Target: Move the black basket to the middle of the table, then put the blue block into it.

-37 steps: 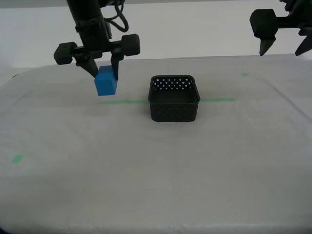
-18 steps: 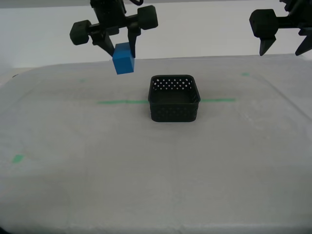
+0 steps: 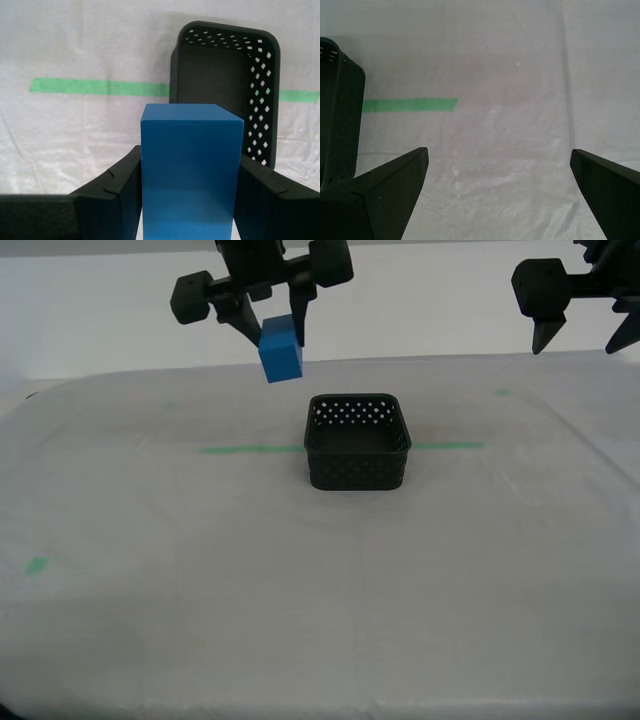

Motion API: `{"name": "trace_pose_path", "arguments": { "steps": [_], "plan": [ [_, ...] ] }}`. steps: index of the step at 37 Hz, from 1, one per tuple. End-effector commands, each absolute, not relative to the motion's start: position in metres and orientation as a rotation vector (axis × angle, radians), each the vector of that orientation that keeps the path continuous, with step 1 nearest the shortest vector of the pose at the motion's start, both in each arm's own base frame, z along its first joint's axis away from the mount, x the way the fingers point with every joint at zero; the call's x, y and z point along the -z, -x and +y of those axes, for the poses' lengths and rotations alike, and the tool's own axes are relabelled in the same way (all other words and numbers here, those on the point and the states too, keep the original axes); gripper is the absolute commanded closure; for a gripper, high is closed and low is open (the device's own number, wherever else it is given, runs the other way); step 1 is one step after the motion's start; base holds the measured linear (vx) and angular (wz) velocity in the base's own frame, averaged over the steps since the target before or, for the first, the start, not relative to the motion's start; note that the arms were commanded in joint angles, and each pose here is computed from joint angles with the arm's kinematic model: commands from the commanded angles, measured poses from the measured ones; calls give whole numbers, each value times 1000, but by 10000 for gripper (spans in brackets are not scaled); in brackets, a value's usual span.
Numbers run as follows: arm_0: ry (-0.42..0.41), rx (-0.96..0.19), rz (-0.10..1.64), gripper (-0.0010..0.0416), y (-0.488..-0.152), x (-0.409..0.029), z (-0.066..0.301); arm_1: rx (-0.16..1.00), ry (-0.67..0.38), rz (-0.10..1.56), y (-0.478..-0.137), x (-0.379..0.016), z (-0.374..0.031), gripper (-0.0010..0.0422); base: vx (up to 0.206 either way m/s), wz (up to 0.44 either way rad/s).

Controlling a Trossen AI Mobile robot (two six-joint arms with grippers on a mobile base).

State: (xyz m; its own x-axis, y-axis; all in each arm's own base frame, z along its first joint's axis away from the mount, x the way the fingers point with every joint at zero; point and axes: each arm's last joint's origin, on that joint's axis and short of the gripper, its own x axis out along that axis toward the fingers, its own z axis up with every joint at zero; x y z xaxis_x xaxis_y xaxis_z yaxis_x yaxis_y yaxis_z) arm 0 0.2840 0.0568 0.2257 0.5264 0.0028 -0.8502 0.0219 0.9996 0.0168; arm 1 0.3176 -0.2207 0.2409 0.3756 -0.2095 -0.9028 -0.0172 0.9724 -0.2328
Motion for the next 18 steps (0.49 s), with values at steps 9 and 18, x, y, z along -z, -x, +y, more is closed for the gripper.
{"name": "trace_pose_path", "arguments": {
  "steps": [9,18],
  "plan": [
    [-25,13,1013,7,-284,-226,57,163,142,1230,-337,-234,-261,412,0,0],
    [-25,13,1014,7,-284,-226,57,192,118,1226,-355,-235,-290,412,0,0]
  ]
}}
